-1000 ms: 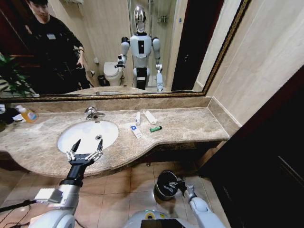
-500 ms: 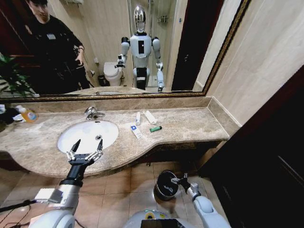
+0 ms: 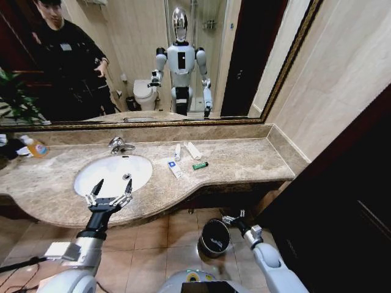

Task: Pick up the trash from the sink and place it in the trash bin.

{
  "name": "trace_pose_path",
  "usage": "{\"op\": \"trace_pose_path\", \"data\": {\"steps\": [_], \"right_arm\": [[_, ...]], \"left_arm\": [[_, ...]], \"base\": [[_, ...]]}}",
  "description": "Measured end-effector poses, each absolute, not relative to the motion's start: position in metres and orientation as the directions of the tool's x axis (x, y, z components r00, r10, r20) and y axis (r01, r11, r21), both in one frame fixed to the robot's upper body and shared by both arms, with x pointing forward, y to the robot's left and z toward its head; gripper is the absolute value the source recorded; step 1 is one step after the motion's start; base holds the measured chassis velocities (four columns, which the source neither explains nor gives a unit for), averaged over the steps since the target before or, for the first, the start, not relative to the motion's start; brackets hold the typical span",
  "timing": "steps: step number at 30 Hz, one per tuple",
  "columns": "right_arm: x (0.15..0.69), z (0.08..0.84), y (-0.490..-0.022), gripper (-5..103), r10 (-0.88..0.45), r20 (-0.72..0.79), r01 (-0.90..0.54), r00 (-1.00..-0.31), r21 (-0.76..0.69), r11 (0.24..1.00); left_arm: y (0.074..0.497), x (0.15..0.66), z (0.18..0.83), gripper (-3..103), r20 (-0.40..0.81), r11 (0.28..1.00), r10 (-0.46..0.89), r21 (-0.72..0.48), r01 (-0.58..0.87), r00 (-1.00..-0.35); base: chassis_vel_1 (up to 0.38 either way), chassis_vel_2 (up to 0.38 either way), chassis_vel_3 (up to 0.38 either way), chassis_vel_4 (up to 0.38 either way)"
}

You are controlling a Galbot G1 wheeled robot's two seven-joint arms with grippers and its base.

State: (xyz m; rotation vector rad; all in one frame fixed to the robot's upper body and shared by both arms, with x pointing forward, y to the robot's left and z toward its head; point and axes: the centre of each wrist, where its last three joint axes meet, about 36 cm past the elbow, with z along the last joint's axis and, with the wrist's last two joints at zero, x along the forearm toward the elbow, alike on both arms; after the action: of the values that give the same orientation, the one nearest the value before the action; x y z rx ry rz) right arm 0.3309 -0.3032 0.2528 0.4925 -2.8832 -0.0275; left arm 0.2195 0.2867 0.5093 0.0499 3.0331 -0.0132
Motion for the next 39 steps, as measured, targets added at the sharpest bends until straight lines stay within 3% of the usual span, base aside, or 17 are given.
{"op": "trace_pose_path", "data": {"steps": [19,35,39], "right_arm": [[0.37,0.361,-0.267,100,-0.371,0.033,-0.371,-0.928,0.021,0.929],[0.426,0.38,-0.263,100,-0.42,0.069,-0.422,-0.905,-0.019,0.906],[0.447,0.382,-0.269,100,-0.481,0.098,-0.484,-0.871,-0.006,0.875]], "left_arm": [[0.287,0.219,0.509,100,-0.108,0.999,0.032,-0.007,0.033,-0.994],[0.287,0.219,0.509,100,-0.108,0.999,0.032,-0.007,0.033,-0.994],[0.287,0.219,0.509,100,-0.108,0.999,0.032,-0.007,0.033,-0.994]], "base": [[0.0,0.0,0.0,0.0],[0.0,0.0,0.0,0.0],[0.0,0.0,0.0,0.0]]}}
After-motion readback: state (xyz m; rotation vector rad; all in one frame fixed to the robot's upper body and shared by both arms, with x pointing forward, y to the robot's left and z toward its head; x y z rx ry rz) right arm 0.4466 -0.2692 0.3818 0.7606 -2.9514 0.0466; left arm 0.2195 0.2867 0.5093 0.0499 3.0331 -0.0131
